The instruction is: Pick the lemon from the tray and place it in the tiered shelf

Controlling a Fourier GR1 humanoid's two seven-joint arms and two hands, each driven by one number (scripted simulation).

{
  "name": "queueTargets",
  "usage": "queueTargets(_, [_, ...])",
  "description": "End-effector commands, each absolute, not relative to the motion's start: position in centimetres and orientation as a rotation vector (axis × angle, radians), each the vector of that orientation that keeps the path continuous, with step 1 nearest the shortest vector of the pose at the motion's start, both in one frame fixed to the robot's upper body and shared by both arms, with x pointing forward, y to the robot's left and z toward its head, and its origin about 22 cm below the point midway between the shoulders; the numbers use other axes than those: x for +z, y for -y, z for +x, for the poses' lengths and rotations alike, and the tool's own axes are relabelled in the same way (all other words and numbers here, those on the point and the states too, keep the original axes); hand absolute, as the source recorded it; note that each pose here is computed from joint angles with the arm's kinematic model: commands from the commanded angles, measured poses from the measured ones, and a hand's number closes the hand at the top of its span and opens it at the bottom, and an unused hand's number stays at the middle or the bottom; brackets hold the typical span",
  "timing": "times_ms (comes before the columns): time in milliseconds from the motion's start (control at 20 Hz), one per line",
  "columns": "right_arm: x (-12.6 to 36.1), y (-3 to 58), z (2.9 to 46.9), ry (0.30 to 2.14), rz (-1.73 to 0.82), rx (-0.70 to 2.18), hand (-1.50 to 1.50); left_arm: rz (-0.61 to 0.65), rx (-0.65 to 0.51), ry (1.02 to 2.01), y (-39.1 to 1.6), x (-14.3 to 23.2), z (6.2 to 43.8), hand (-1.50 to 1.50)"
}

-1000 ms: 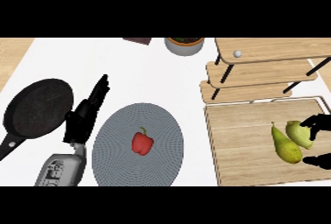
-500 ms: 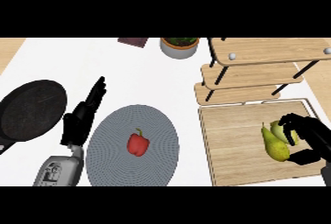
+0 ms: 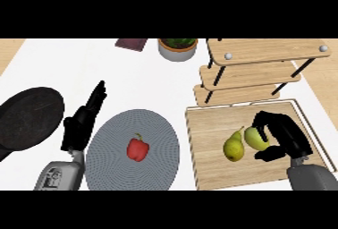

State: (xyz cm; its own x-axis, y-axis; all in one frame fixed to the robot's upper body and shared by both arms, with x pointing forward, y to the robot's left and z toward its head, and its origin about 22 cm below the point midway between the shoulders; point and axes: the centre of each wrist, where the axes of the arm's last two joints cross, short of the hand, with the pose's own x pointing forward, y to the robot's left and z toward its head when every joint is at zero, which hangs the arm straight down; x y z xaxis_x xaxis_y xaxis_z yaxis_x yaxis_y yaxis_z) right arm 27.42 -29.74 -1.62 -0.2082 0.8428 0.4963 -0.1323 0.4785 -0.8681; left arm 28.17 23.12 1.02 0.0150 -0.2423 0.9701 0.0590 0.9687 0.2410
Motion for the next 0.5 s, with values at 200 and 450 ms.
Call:
queueTargets(200, [3.7,19.3,26.3,1.663,-0.546,0.635,1.50,0.165,-0.221,1.540,-24.4,0.9,27.7,0.00])
queueTargets(450, [10.2,17.2,23.3,1.691,-0.733,0.507,1.50,0.163,-0.215,1.526,-24.5,0.4,27.0,0.00])
